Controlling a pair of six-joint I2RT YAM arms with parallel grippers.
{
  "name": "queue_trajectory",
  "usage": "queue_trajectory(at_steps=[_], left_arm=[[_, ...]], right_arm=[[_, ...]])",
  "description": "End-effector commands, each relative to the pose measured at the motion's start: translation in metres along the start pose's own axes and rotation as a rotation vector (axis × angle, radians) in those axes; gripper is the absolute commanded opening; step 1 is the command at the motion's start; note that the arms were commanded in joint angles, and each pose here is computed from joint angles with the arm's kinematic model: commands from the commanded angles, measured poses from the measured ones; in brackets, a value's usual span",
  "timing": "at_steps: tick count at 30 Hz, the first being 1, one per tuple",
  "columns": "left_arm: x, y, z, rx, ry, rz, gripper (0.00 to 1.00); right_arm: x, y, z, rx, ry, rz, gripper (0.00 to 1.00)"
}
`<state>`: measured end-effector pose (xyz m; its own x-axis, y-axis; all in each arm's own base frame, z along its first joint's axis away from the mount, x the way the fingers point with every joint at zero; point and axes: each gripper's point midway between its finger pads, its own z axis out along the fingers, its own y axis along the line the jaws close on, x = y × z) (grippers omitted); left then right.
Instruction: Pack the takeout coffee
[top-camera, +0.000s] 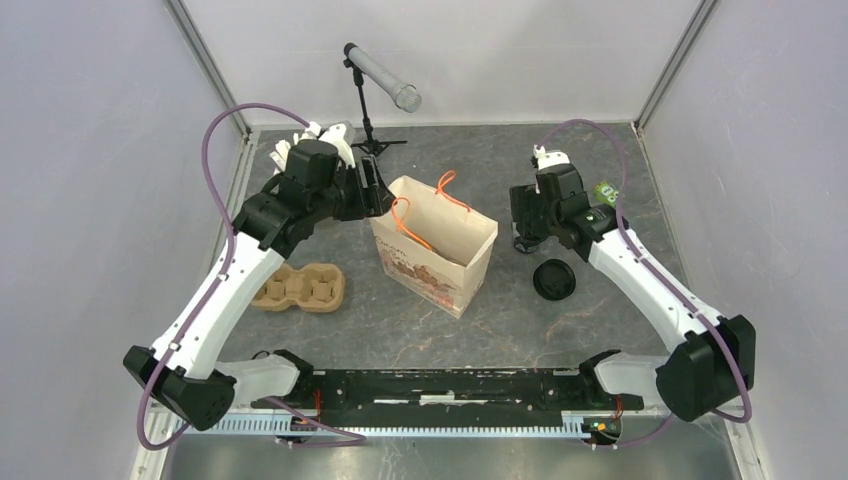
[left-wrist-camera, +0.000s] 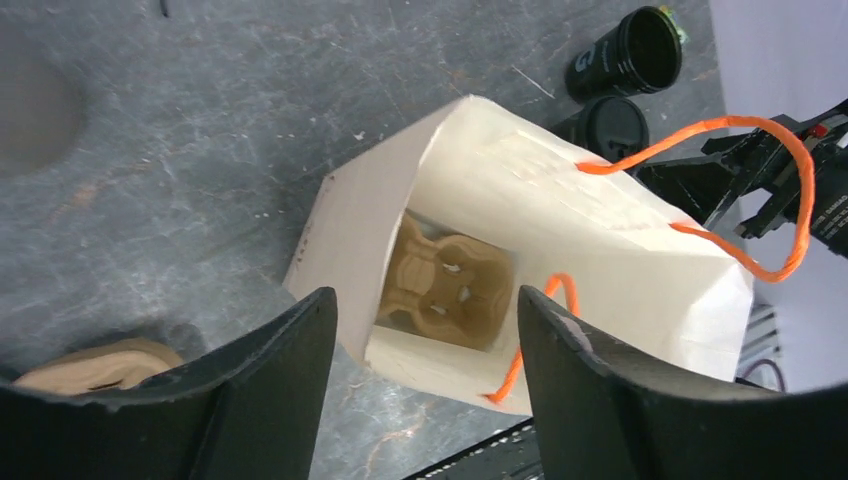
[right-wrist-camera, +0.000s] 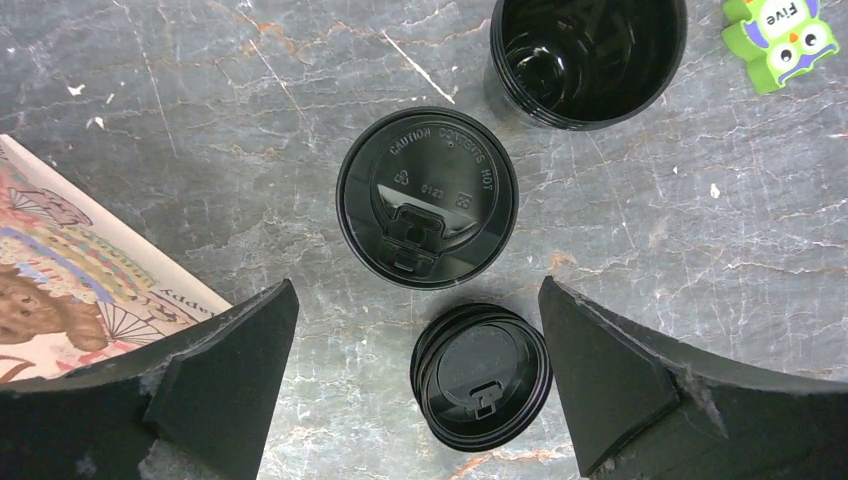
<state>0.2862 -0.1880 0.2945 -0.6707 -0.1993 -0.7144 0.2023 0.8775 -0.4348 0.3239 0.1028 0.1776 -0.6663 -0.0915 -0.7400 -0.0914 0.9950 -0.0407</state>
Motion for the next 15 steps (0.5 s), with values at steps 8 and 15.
queue_trajectory(at_steps=[8, 15], left_arm=[[-0.014, 0.026, 0.007, -0.145, 0.042, 0.195, 0.83], [-0.021, 0.021, 0.025, -0.119, 0.076, 0.232, 0.82]], right_arm=[[-0.010, 0.003, 0.019, -0.032, 0.017, -0.027, 0.98], [-0.013, -0.002, 0.021, -0.010, 0.013, -0.031, 0.98]])
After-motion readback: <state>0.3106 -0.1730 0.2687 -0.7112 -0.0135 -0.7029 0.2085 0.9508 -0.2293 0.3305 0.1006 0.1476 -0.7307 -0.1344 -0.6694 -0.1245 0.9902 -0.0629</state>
